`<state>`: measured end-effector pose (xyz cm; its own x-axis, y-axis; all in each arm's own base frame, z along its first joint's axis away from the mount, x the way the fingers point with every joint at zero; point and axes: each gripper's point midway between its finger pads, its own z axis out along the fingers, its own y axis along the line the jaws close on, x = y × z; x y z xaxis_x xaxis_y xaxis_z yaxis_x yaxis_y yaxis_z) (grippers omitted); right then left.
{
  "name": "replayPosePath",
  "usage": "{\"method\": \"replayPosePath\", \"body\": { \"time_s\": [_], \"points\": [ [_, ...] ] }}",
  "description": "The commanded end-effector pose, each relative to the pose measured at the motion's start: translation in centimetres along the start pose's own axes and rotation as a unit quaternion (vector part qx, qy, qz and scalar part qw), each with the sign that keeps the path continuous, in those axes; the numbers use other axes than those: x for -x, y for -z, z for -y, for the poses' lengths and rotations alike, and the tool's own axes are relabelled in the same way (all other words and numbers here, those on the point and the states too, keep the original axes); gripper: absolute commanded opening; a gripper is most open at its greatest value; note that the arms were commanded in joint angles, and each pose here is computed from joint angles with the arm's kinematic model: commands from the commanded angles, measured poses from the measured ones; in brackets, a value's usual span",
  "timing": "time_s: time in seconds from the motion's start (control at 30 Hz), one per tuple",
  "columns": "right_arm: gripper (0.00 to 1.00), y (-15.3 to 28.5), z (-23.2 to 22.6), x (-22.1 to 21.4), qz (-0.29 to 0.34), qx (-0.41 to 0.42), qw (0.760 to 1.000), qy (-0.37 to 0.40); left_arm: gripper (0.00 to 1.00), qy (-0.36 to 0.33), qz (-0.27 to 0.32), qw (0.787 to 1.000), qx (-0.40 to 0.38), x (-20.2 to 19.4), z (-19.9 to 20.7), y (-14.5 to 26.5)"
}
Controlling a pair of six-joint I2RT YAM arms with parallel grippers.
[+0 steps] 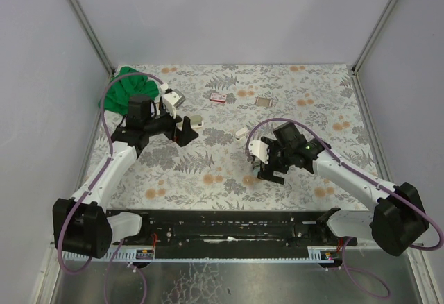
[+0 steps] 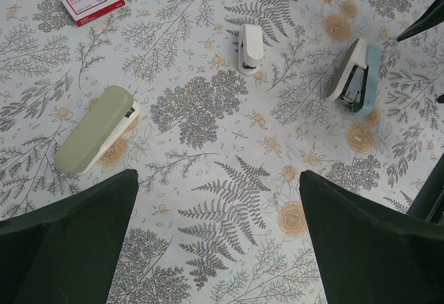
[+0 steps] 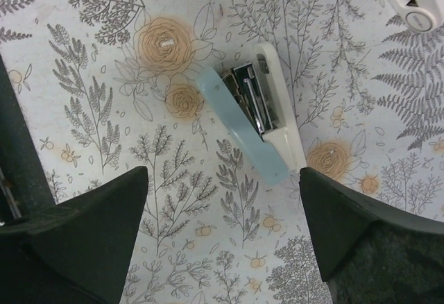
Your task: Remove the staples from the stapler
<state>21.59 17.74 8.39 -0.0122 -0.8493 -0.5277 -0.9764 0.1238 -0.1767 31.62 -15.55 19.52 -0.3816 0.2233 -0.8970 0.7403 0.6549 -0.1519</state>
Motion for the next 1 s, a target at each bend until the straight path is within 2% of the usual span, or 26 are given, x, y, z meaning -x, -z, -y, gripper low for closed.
{"method": "replayPosePath", "body": {
  "time_s": [0.0, 0.17, 0.4, 0.6, 0.97],
  "points": [
    [0.95, 0.0, 1.8, 1.2, 0.029, -0.040, 0.999, 0.006, 1.00, -0.009, 0.010, 1.000, -0.003, 0.3, -0.1, 0.2],
    [0.95, -0.5, 3.1, 0.9, 0.024, -0.075, 0.997, -0.003, 1.00, -0.006, 0.011, 1.000, 0.001, 0.2, -0.4, 0.3],
    [0.95, -1.5, 2.2, 0.4, 0.020, -0.045, 0.999, 0.013, 1.00, 0.007, 0.006, 1.000, 0.023, -0.2, -1.5, 0.1],
    [0.92, -1.6, 3.8, 1.0, 0.010, -0.062, 0.998, 0.000, 1.00, 0.012, 0.003, 1.000, 0.022, -0.3, -1.6, -0.1],
    [0.86, -3.7, 0.7, 1.9, 0.044, 0.070, 0.990, 0.116, 1.00, 0.012, 0.006, 1.000, 0.012, -0.3, -1.2, 0.0]
  ]
}}
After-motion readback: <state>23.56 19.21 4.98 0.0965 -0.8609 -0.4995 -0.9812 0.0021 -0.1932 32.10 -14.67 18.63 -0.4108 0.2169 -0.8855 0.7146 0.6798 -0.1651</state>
